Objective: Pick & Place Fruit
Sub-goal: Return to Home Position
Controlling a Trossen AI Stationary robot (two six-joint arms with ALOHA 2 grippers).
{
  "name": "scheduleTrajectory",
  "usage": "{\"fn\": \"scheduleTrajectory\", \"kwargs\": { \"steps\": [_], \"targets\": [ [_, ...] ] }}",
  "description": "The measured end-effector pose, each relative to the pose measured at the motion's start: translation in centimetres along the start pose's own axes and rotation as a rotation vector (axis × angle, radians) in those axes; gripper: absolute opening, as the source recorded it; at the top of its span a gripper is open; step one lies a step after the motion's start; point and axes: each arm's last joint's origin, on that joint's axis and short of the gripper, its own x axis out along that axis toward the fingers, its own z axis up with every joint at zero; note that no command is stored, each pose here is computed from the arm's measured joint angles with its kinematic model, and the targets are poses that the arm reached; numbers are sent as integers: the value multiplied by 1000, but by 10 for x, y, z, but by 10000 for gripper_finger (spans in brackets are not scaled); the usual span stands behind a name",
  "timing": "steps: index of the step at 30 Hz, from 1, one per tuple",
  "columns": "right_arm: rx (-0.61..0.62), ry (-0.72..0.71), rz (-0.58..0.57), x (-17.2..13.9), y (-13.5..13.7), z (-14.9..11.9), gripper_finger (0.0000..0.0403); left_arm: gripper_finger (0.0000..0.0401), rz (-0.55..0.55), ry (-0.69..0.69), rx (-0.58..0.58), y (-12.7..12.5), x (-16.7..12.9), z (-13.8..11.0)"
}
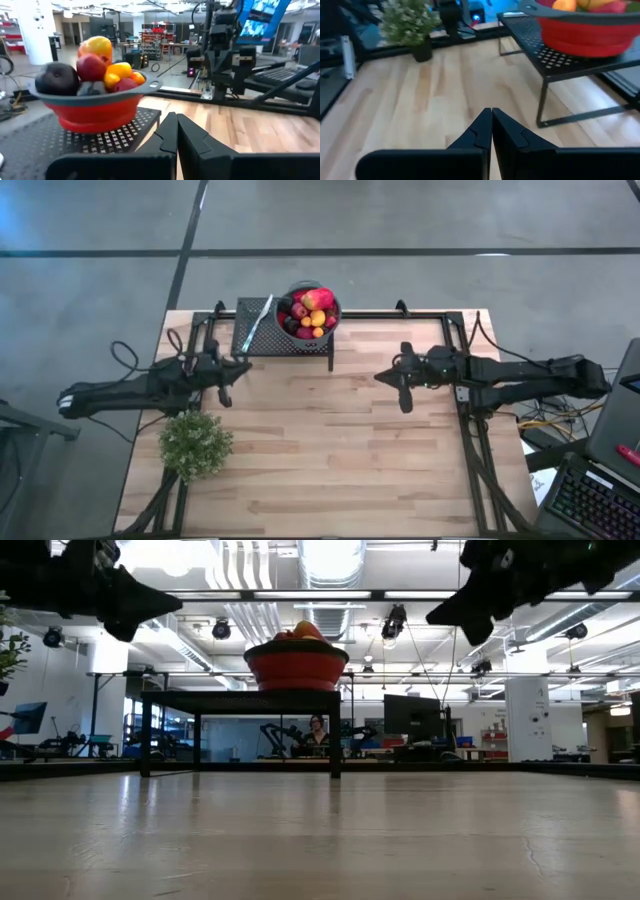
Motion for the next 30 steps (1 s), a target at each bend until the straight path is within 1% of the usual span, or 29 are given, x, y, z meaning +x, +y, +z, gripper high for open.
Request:
{"fn": "scheduleTrajectory", "kwargs": {
  "steps": [1, 5, 7, 12, 19, 22, 25, 30],
  "targets": [
    [8, -10, 18, 1, -4, -3, 8, 2, -7, 5, -9, 0, 0, -3],
    [40, 5, 4, 3, -21, -15, 8, 1, -41, 5, -24, -4, 0, -6],
    [31, 13, 16, 2, -25, -19, 8, 1, -47, 15, -22, -6, 0, -8],
    [-21, -19, 35, -7, -22, -24, 8, 1, 1, 36, -2, -11, -2, -15],
    [-67, -111, -78, -28, -18, -36, 8, 1, 16, 75, 23, -12, -4, -19],
    [-62, -143, -98, -36, -17, -47, 8, 1, 15, 91, 30, -11, -6, -21],
    [-42, -178, -110, -43, -15, -56, 8, 1, -5, 95, 15, -11, -9, -21],
    [-45, -212, -131, -48, -11, -68, 8, 1, -75, 60, -2, -10, -17, -19]
  ]
}}
